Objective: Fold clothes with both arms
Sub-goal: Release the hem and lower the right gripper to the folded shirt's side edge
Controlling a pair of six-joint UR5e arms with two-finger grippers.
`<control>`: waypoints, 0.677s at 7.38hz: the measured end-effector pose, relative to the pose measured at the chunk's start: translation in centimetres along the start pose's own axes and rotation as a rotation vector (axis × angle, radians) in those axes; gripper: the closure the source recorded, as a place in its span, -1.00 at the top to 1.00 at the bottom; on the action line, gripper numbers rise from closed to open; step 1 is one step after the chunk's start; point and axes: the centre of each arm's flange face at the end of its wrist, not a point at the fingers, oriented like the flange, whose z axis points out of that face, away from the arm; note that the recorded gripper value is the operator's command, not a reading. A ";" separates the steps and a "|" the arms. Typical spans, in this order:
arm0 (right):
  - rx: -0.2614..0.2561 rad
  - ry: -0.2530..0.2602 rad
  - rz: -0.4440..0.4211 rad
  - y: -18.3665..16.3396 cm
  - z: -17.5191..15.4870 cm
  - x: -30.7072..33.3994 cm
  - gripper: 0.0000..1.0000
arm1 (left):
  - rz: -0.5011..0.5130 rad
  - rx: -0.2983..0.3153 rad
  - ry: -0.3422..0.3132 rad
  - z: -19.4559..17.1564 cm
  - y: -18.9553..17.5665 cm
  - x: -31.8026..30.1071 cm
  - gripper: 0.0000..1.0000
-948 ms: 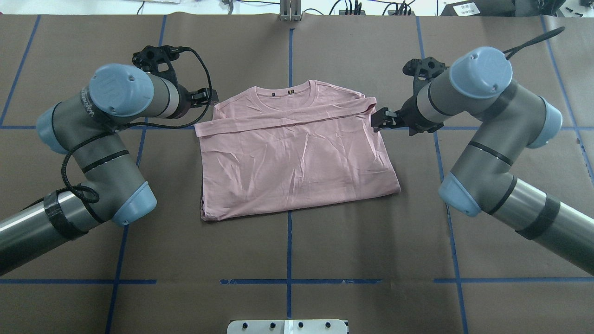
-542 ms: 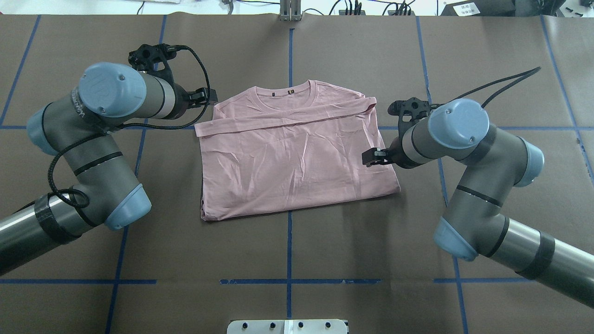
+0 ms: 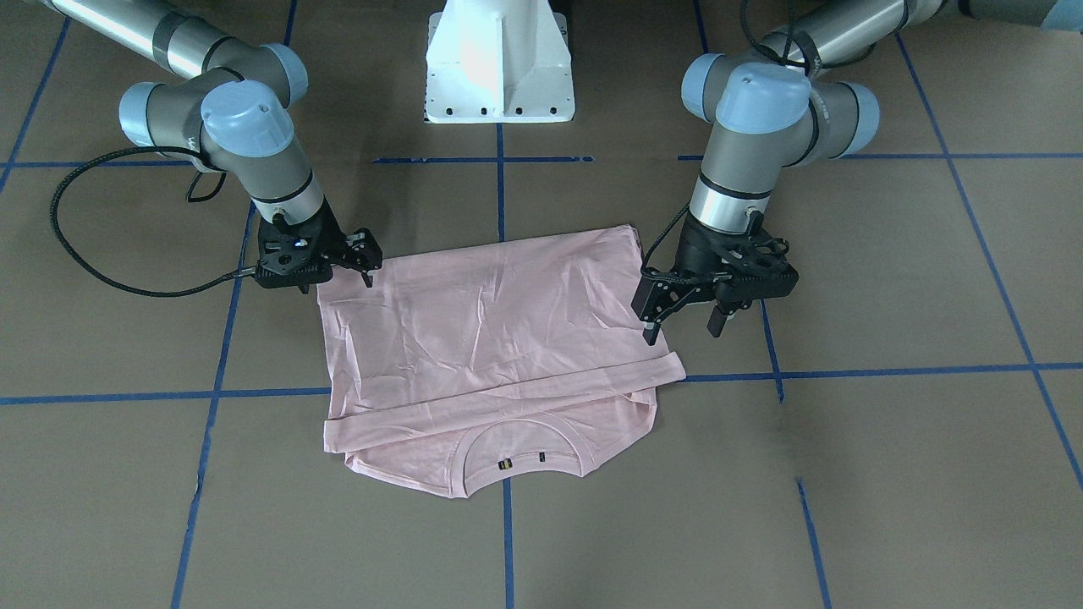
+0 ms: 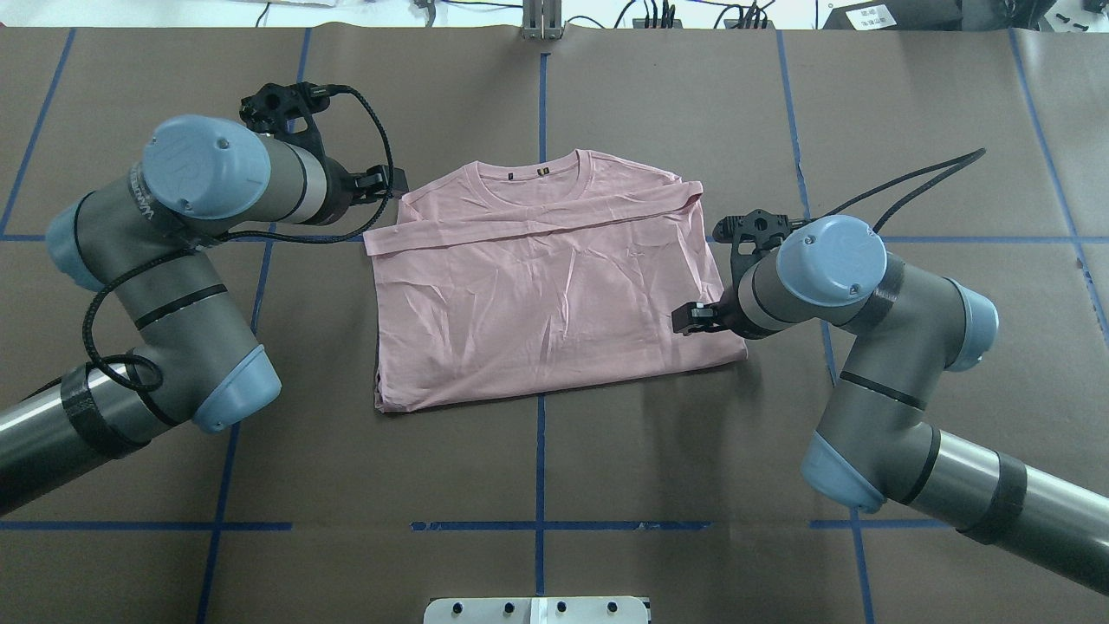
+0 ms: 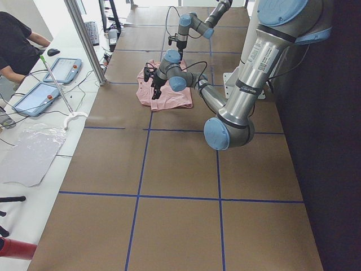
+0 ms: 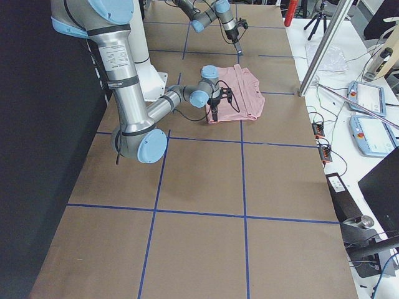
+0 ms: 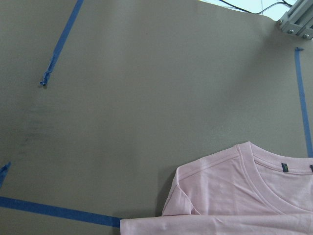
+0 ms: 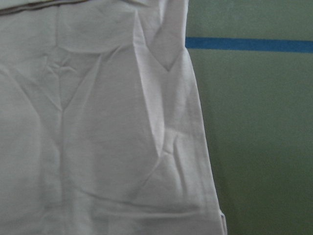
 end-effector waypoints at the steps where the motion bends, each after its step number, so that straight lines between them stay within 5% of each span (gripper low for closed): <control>1: -0.010 0.016 0.005 0.1 0.3 0.2 0.92 | 0.000 0.000 0.002 -0.1 0.0 0.1 1.00; 3: -0.023 0.036 0.010 0.2 0.7 0.5 0.40 | 0.001 0.001 0.005 -0.2 0.0 0.2 1.00; 5: -0.036 0.036 0.011 0.4 0.9 0.6 -0.75 | 0.001 0.002 0.010 -0.5 0.0 0.3 1.00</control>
